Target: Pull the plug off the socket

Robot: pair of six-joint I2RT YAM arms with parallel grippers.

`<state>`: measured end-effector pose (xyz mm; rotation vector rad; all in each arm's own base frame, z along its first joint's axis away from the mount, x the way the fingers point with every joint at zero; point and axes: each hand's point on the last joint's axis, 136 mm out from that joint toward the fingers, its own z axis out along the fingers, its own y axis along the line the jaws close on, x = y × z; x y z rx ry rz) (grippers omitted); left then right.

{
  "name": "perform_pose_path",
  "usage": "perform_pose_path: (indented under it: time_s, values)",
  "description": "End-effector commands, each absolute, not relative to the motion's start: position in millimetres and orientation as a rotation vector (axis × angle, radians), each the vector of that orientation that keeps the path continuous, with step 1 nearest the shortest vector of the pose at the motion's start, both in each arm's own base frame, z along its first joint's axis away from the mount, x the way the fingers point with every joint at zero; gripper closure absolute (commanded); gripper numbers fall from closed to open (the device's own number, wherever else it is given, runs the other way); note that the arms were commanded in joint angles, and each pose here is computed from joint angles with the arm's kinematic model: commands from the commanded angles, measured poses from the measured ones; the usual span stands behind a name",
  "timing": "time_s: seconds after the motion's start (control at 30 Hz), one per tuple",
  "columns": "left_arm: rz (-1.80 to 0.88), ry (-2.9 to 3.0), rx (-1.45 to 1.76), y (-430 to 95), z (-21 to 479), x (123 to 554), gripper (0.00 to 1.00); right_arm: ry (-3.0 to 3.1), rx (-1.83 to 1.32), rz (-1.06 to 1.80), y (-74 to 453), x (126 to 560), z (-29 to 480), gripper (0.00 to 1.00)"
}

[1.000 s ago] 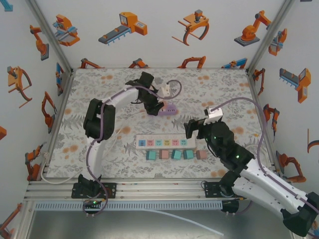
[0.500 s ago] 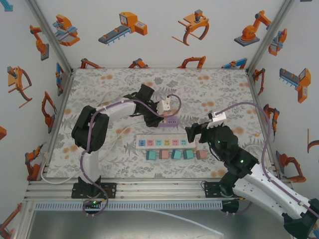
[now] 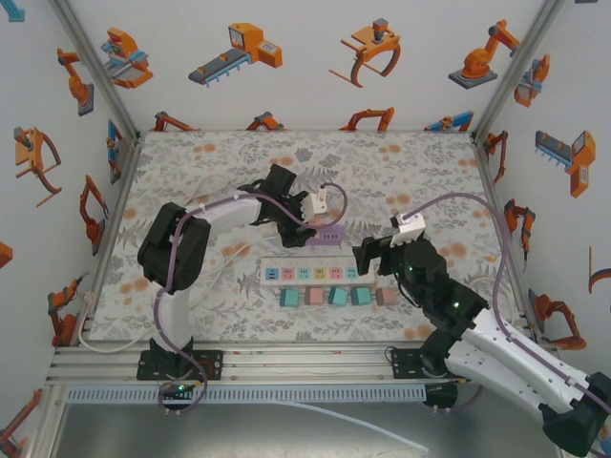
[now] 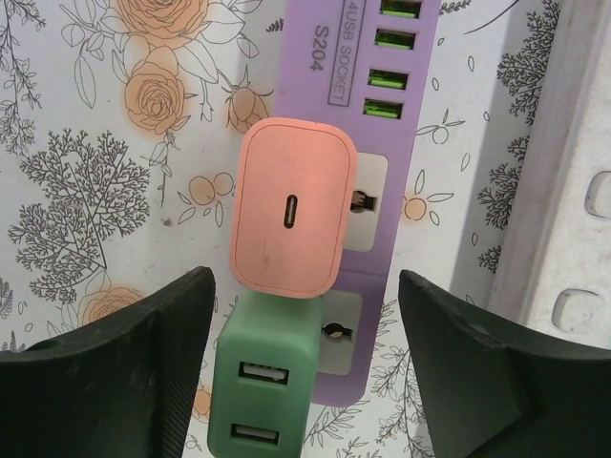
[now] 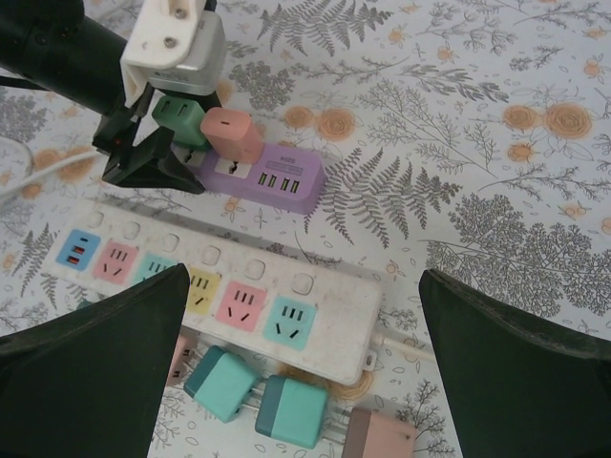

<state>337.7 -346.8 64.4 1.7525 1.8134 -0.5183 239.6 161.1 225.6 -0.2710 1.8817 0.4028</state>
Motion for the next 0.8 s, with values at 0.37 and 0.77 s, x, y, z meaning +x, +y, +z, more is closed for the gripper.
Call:
perform_pose_path:
  time_s: [0.37, 0.77]
  values:
    - [-0.644, 1.754, 1.252, -326.7, 214.1, 319.5, 0.31, 1.721, -0.801, 0.31, 217.6, 257.7, 259.6, 0.09]
    - [-0.753, 2.131, 0.247, -254.2, 228.4, 338.5, 0.38, 1.578, -1.409, 0.418, 270.7, 286.9, 239.8, 0.18]
